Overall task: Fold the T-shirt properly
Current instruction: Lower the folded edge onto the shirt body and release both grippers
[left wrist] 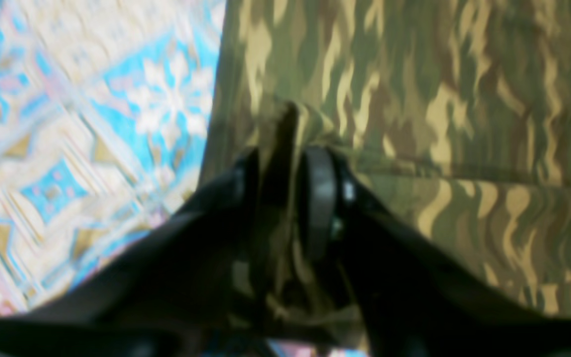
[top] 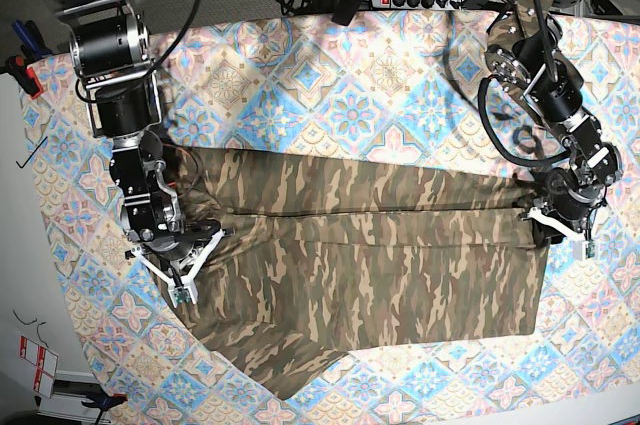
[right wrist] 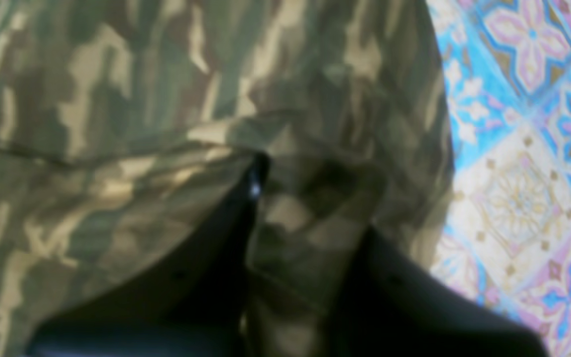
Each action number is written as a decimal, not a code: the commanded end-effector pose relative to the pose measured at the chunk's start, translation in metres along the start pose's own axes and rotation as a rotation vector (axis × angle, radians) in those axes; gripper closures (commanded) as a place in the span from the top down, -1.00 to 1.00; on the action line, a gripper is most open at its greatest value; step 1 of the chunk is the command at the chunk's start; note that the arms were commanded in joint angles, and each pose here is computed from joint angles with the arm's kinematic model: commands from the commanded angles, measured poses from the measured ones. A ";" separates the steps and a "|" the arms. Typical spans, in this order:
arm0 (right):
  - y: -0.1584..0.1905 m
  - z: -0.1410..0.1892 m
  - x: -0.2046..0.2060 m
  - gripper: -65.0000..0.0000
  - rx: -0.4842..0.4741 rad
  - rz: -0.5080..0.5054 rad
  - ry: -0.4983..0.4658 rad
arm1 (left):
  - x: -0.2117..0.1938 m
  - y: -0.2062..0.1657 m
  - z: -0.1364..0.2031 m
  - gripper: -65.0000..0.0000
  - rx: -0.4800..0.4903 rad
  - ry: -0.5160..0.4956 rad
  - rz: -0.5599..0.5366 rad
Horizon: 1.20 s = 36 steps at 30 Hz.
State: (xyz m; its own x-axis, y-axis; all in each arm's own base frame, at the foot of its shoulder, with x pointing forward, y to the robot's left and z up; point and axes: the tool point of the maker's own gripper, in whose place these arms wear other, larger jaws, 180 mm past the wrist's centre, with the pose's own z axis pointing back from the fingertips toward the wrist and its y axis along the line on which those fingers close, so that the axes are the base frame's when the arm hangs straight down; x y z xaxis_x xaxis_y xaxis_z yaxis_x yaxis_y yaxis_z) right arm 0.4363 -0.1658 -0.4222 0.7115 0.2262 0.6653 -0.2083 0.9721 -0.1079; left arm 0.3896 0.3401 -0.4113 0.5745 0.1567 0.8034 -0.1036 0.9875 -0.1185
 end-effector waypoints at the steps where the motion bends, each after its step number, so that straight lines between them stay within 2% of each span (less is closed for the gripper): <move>1: -0.006 0.005 0.037 -0.92 -0.010 -0.007 -0.086 | 0.024 0.007 0.003 -0.40 0.011 -0.075 -0.005; 3: -0.003 0.006 0.051 -0.78 -0.006 -0.009 -0.109 | 0.029 0.007 0.004 -0.22 0.011 -0.102 -0.005; 8: -0.009 -0.002 0.044 -0.39 -0.015 -0.015 -0.068 | 0.030 0.007 0.004 0.20 0.010 -0.120 -0.005; 12: -0.013 -0.004 0.048 -0.20 -0.022 -0.020 -0.062 | 0.035 0.009 0.005 0.22 0.013 -0.133 0.000; 16: -0.014 0.001 0.060 -0.17 -0.023 -0.018 -0.097 | 0.040 0.009 0.006 0.22 0.014 -0.143 -0.002; 22: -0.007 0.028 0.110 -0.17 -0.017 0.011 -0.249 | 0.049 0.019 0.018 0.22 0.053 -0.170 -0.045; 25: -0.016 0.038 0.117 -0.17 -0.031 -0.024 -0.291 | 0.044 0.022 0.020 0.22 0.060 -0.160 -0.054; 28: -0.030 0.040 0.114 -0.17 -0.051 -0.072 -0.287 | 0.036 0.024 0.022 0.22 0.064 -0.144 -0.056; 36: -0.032 0.023 0.086 -0.17 -0.050 -0.088 -0.204 | 0.028 0.026 0.024 0.22 0.069 -0.128 -0.062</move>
State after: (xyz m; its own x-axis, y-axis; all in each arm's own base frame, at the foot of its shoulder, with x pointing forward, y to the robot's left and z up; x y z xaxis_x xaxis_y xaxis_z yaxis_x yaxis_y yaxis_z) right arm 0.4738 -0.1713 -0.3673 0.6240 0.1307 0.7704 -0.1306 0.9895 -0.0621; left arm 0.3710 0.3576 -0.4039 0.5385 0.1052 0.8360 -0.1209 0.9916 -0.0469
